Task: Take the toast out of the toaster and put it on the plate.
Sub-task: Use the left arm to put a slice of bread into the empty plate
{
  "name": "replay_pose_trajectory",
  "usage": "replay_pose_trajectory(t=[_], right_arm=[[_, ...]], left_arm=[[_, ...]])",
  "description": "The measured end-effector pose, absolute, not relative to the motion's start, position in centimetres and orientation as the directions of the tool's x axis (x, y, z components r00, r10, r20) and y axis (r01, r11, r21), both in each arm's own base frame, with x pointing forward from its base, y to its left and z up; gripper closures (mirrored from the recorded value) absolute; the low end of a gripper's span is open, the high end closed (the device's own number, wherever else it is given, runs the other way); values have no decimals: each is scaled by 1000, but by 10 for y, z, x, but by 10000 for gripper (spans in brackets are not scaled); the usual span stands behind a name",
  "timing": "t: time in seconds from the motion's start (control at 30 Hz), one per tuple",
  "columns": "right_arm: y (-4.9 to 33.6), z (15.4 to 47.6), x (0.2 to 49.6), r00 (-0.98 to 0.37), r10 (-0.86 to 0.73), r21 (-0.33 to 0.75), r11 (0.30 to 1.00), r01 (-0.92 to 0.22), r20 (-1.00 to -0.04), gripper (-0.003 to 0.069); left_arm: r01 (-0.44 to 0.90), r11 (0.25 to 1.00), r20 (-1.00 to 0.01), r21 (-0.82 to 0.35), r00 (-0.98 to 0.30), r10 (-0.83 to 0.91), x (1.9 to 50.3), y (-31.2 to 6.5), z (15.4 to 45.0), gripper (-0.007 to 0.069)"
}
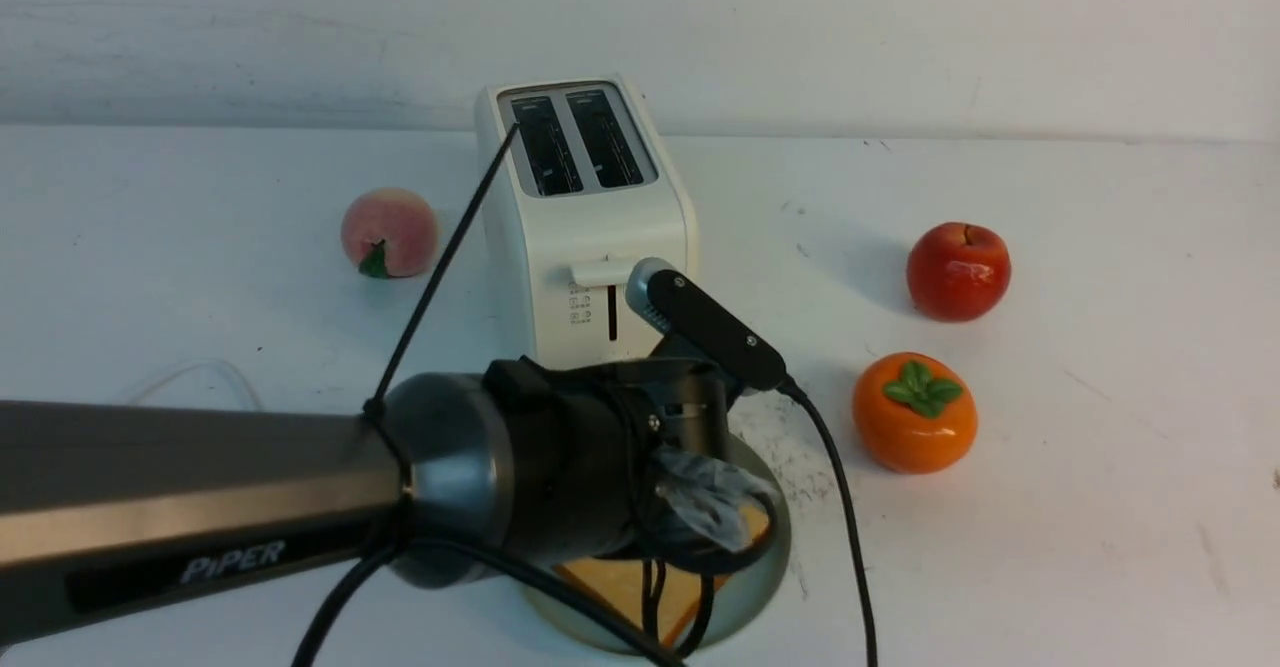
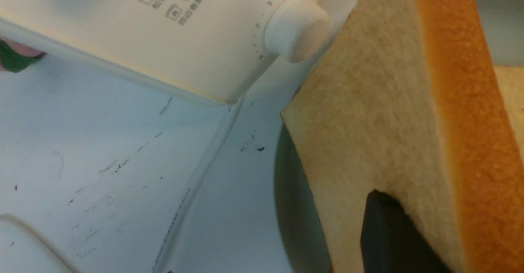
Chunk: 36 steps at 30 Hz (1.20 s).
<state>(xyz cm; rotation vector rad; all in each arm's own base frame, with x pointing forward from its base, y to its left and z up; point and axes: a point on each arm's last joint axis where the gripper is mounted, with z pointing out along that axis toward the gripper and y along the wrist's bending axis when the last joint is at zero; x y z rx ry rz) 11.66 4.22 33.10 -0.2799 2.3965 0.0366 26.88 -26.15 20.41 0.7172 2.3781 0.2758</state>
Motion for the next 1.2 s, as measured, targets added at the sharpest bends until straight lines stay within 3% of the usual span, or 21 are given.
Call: replay_pose_trajectory(t=[0.13, 0.23, 0.57, 0.73, 0.87, 1.07, 1.2], right_arm=[[42, 331, 117, -724, -189, -48, 976, -212, -664, 518], [42, 331, 117, -723, -189, -47, 976, -212, -664, 518], [42, 331, 117, -723, -189, -47, 976, -212, -664, 513], [42, 331, 117, -723, -189, -47, 976, -212, -664, 505], [42, 331, 117, -723, -189, -47, 976, -212, -664, 502], [42, 331, 117, -723, -189, -47, 976, -212, -664, 499], [42, 331, 117, -723, -189, -47, 976, -212, -664, 499]], left_arm=[[412, 840, -519, 352, -661, 542, 269, -261, 204, 512], [385, 864, -526, 325, -686, 503, 268, -261, 203, 469], [339, 908, -500, 246, -758, 418, 263, -263, 196, 182], [331, 915, -494, 230, -771, 402, 262, -263, 195, 98], [308, 928, -500, 208, -782, 372, 262, -263, 196, 83], [180, 982, -520, 53, -835, 182, 257, -265, 218, 83], [71, 994, -429, -77, -903, 32, 249, -271, 229, 83]])
